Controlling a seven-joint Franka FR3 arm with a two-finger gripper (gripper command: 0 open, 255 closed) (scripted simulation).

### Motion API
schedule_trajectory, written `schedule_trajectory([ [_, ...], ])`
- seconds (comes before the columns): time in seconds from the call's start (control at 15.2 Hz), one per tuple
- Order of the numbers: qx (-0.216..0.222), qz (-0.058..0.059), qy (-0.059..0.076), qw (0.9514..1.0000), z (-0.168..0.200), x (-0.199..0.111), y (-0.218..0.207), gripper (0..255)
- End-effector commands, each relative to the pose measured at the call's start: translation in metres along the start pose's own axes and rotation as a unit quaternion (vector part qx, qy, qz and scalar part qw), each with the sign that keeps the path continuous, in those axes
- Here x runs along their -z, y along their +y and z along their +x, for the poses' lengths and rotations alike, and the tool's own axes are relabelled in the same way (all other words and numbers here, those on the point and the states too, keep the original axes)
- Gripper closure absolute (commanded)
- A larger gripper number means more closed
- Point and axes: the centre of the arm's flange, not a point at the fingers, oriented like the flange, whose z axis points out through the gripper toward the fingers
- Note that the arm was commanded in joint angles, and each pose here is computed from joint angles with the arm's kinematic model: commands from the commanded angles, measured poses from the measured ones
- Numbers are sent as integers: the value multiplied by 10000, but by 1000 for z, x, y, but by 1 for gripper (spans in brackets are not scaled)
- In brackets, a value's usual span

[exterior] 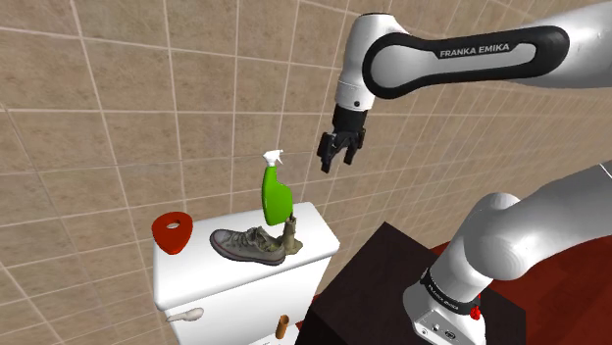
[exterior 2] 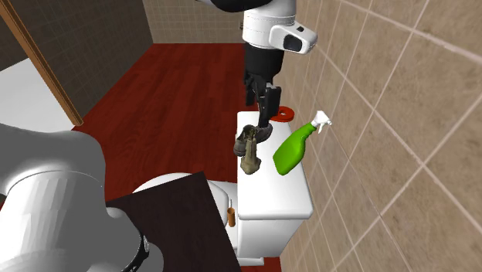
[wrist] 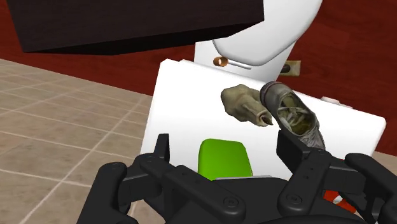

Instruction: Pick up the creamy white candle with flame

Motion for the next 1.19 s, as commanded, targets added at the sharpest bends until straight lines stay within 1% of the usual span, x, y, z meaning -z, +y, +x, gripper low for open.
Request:
schedule_trajectory([
  [0.0, -143, -77, -123, 9998, 11, -20, -18, 0],
  [0.4, -547, -312, -486, 9968, 44, -86, -64, 0],
  [0.79, -949, -545, -847, 9904, 76, -156, -105, 0],
  [0.86, -979, -563, -874, 9898, 78, -161, -108, 0],
  [1.12, -979, -563, -874, 9898, 80, -182, -108, 0],
])
